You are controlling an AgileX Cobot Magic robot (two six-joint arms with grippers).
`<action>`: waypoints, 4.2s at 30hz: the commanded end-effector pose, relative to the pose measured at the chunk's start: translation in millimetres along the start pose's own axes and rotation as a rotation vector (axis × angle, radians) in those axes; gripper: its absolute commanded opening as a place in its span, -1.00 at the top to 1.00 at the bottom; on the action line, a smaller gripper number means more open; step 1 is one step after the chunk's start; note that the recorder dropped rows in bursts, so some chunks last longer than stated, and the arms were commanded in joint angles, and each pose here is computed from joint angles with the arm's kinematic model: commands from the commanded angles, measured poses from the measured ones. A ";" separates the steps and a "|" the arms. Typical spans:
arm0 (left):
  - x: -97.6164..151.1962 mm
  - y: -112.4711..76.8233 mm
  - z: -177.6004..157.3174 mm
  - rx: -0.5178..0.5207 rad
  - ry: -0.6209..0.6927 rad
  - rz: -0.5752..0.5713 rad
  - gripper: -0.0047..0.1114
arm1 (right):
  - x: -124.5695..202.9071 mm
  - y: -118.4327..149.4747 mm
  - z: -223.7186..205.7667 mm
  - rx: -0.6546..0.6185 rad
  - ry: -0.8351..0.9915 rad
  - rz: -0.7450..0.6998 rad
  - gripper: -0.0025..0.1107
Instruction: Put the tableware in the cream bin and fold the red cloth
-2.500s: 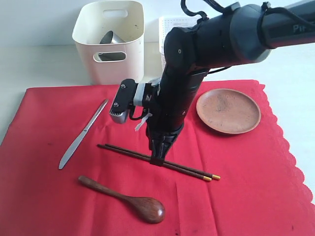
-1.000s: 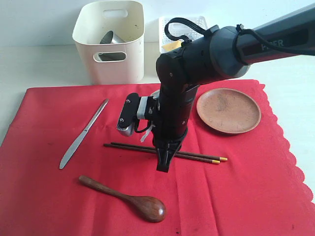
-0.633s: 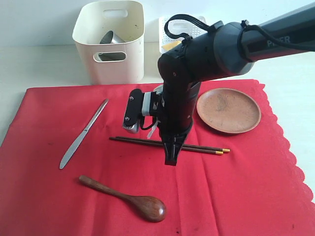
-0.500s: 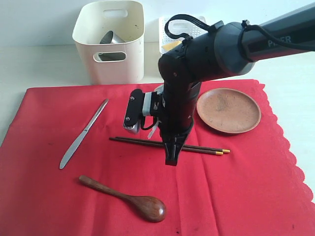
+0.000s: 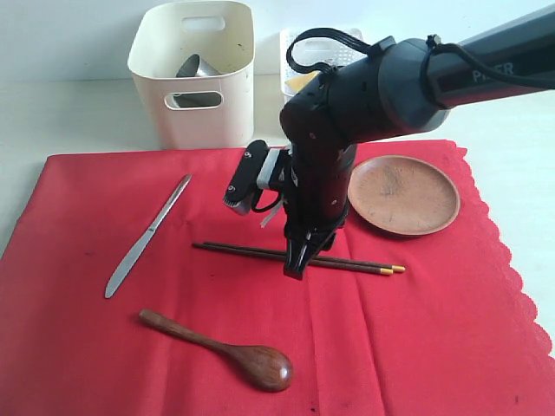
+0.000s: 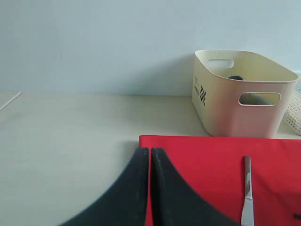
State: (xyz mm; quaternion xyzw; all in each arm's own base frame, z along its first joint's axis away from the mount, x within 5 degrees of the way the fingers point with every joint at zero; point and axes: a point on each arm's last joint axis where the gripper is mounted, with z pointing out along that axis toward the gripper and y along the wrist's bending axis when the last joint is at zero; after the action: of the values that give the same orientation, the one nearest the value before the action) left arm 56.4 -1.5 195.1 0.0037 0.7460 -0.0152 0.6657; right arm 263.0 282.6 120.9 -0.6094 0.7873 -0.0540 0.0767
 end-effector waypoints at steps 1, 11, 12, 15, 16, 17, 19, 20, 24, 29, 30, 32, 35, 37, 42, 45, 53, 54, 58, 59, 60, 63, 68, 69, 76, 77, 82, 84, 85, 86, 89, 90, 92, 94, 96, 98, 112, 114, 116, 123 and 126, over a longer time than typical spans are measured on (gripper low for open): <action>-0.5 0.0 -0.6 -0.001 -0.007 -0.007 0.85 | 0.1 1.1 -3.8 -0.026 -0.022 0.011 0.28; -0.5 0.0 -0.6 -0.001 -0.007 -0.007 0.85 | -5.9 -1.0 -29.3 -0.023 -0.140 0.080 -0.04; -0.5 0.0 -0.6 -0.001 -0.007 -0.007 0.85 | -6.5 0.2 -30.3 -0.038 -0.148 0.091 -0.05; -0.5 0.0 -0.6 -0.001 -0.007 -0.007 0.85 | -7.6 3.7 -22.3 -0.073 -0.139 0.097 -0.04; -0.5 0.0 -0.6 -0.001 -0.007 -0.007 0.85 | -7.6 4.7 -16.4 -0.080 -0.126 0.097 -0.04; -0.5 0.0 -0.6 -0.001 -0.007 -0.007 0.85 | -7.3 6.0 -9.2 -0.088 -0.109 0.096 -0.04; -0.5 0.0 -0.6 -0.001 -0.007 -0.007 0.85 | -6.4 8.5 5.2 -0.103 -0.074 0.089 -0.04; -0.5 0.0 -0.6 -0.001 -0.007 -0.007 0.85 | -5.7 9.7 12.5 -0.107 -0.057 0.068 -0.03; -0.5 0.0 -0.6 -0.001 -0.007 -0.007 0.85 | -1.6 13.5 25.5 -0.134 -0.001 -0.013 0.32; -0.5 0.0 -0.6 -0.001 -0.007 -0.007 0.85 | 3.1 17.5 24.7 -0.182 0.035 -0.187 0.95; -0.5 0.0 -0.6 -0.001 -0.007 -0.007 0.85 | 4.0 17.9 24.6 -0.189 0.042 -0.213 0.96; -0.5 0.0 -0.6 -0.001 -0.007 -0.007 0.85 | 4.9 18.4 24.4 -0.196 0.048 -0.250 0.96; -0.5 0.0 -0.6 -0.001 -0.007 -0.007 0.85 | 5.1 18.5 24.4 -0.198 0.048 -0.270 0.96; -0.5 0.0 -0.6 -0.001 -0.007 -0.007 0.85 | 6.3 18.5 20.5 -0.205 0.054 -0.299 0.96; -0.5 0.0 -0.6 -0.001 -0.007 -0.007 0.85 | 3.2 15.1 -2.8 -0.180 -0.009 -0.279 0.96; -0.5 0.0 -0.6 -0.001 -0.007 -0.007 0.85 | 2.1 15.7 -12.4 -0.189 -0.042 -0.301 0.96; -0.5 0.0 -0.6 -0.001 -0.007 -0.007 0.85 | -0.9 16.4 -16.5 -0.195 -0.078 -0.240 0.96; -0.5 0.0 -0.6 -0.001 -0.007 -0.007 0.85 | -1.6 15.9 -16.4 -0.190 -0.083 -0.217 0.95; -0.5 0.0 -0.6 -0.001 -0.007 -0.007 0.85 | -5.0 13.8 -16.3 -0.165 -0.113 -0.160 0.75; -0.5 0.0 -0.6 -0.001 -0.007 -0.007 0.85 | -5.8 13.6 -16.3 -0.163 -0.121 -0.154 0.64; -0.5 0.0 -0.6 -0.001 -0.007 -0.007 0.85 | -6.4 13.3 -16.3 -0.159 -0.127 -0.153 0.53; -0.5 0.0 -0.6 -0.001 -0.007 -0.007 0.85 | -5.7 13.7 -16.3 -0.164 -0.120 -0.154 0.19; -0.5 0.0 -0.6 -0.001 -0.007 -0.007 0.85 | -4.7 17.3 -8.3 -0.201 -0.095 -0.143 0.00; -0.5 0.0 -0.6 -0.001 -0.007 -0.007 0.85 | -4.5 17.9 -4.9 -0.205 -0.087 -0.144 0.00; -0.5 0.0 -0.6 -0.001 -0.007 -0.007 0.85 | -2.9 21.8 14.2 -0.234 -0.042 -0.151 0.00; -0.5 0.0 -0.6 -0.001 -0.007 -0.007 0.85 | -2.1 22.3 15.8 -0.239 -0.033 -0.156 0.02; -0.5 0.0 -0.6 -0.001 -0.007 -0.007 0.85 | 4.7 28.0 14.1 -0.312 0.020 -0.267 0.84; -0.5 0.0 -0.6 -0.001 -0.007 -0.007 0.85 | 8.5 30.3 13.0 -0.347 0.051 -0.316 0.96; -0.5 0.0 -0.6 -0.001 -0.007 -0.007 0.85 | 9.8 31.0 12.6 -0.358 0.061 -0.332 0.96; -0.5 0.0 -0.6 -0.001 -0.007 -0.007 0.85 | 10.9 31.5 11.5 -0.367 0.069 -0.343 0.96; -0.5 0.0 -0.6 -0.001 -0.007 -0.007 0.85 | 11.2 31.1 7.4 -0.368 0.063 -0.363 0.96; -0.5 0.0 -0.6 -0.001 -0.007 -0.007 0.85 | 10.3 29.6 0.5 -0.353 0.045 -0.365 0.96; -0.5 0.0 -0.6 -0.001 -0.007 -0.007 0.85 | 9.6 28.0 -7.3 -0.338 0.025 -0.366 0.96; -0.5 0.0 -0.6 -0.001 -0.007 -0.007 0.85 | 9.0 26.1 -16.5 -0.320 0.003 -0.367 0.96; -0.5 0.0 -0.6 -0.001 -0.007 -0.007 0.85 | 8.6 24.1 -24.5 -0.297 -0.017 -0.371 0.96; -0.5 0.0 -0.6 -0.001 -0.007 -0.007 0.85 | 7.5 22.2 -32.8 -0.274 -0.046 -0.369 0.96; -0.5 0.0 -0.6 -0.001 -0.007 -0.007 0.85 | -20.0 1.2 -78.1 -0.147 -0.218 -0.254 0.96; -0.5 0.0 -0.6 -0.001 -0.007 -0.007 0.85 | -29.6 -5.8 -91.4 -0.119 -0.265 -0.200 0.96; -0.5 0.0 -0.6 -0.001 -0.007 -0.007 0.85 | -40.2 -14.2 -105.5 -0.088 -0.324 -0.145 0.96; -0.5 0.0 -0.6 -0.001 -0.007 -0.007 0.85 | -73.3 -49.6 -125.0 -0.066 -0.455 0.109 0.96; -0.5 0.0 -0.6 -0.001 -0.007 -0.007 0.85 | -86.3 -70.5 -126.7 -0.091 -0.524 0.221 0.96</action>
State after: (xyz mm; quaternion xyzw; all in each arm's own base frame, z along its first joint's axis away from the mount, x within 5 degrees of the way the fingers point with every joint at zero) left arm 56.4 -1.5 195.1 0.0037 0.7460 -0.0152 0.6657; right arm 309.3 343.7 257.0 -0.5631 0.7824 0.1212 0.2369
